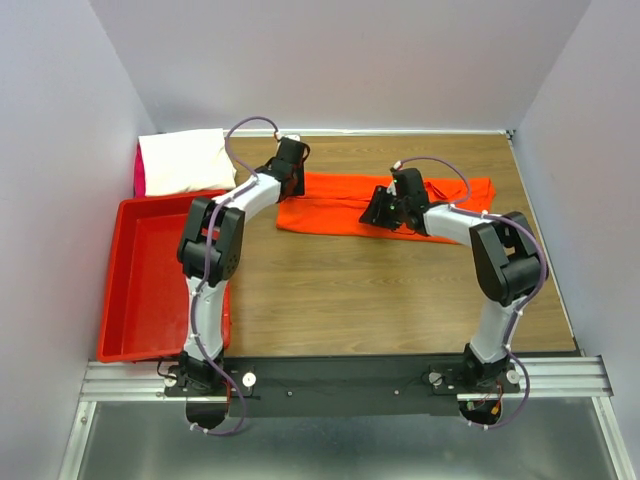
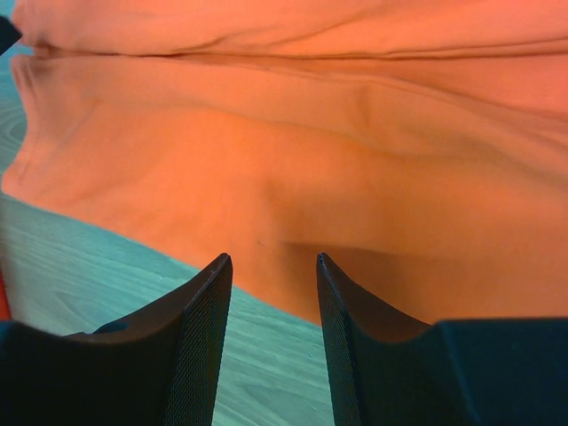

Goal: Fold and stack the t-shirts
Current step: Fold the tshirt

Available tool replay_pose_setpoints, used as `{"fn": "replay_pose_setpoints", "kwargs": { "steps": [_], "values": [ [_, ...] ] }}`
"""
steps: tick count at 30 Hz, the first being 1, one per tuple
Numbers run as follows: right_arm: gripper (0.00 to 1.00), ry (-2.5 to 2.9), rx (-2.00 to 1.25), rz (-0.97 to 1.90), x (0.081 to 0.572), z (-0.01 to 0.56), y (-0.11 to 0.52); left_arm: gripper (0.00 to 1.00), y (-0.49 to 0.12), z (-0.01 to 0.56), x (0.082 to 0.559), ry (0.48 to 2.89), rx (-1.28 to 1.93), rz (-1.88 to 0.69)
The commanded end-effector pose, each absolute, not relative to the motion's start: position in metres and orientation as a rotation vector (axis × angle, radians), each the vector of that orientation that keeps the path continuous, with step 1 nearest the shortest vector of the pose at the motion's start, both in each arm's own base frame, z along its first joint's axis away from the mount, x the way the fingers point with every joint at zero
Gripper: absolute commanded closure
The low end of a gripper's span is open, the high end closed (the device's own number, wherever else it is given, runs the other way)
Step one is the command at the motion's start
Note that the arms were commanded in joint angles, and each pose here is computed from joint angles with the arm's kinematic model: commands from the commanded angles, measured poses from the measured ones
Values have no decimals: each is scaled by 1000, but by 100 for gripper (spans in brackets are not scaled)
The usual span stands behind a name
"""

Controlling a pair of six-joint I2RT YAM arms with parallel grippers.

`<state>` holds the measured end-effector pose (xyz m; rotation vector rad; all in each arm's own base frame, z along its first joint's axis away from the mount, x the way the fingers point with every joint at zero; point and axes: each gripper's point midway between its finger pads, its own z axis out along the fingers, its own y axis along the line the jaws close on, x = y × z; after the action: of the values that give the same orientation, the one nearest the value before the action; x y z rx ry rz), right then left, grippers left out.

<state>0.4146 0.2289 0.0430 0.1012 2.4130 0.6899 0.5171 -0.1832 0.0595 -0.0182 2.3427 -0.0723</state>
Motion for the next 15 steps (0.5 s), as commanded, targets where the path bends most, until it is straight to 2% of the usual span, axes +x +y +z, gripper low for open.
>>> {"fn": "replay_pose_setpoints", "kwargs": {
  "steps": [1,7,15],
  "values": [
    [50,2393,100,770,412,61,221,50,-183,100,505,2278,-33,-132],
    [50,2336,171,953,411,75,203,50,-195,96,460,2285,-25,-323],
    [51,2275,385,1156,400,55,166,53,-187,33,440,2421,-47,-289]
  ]
}}
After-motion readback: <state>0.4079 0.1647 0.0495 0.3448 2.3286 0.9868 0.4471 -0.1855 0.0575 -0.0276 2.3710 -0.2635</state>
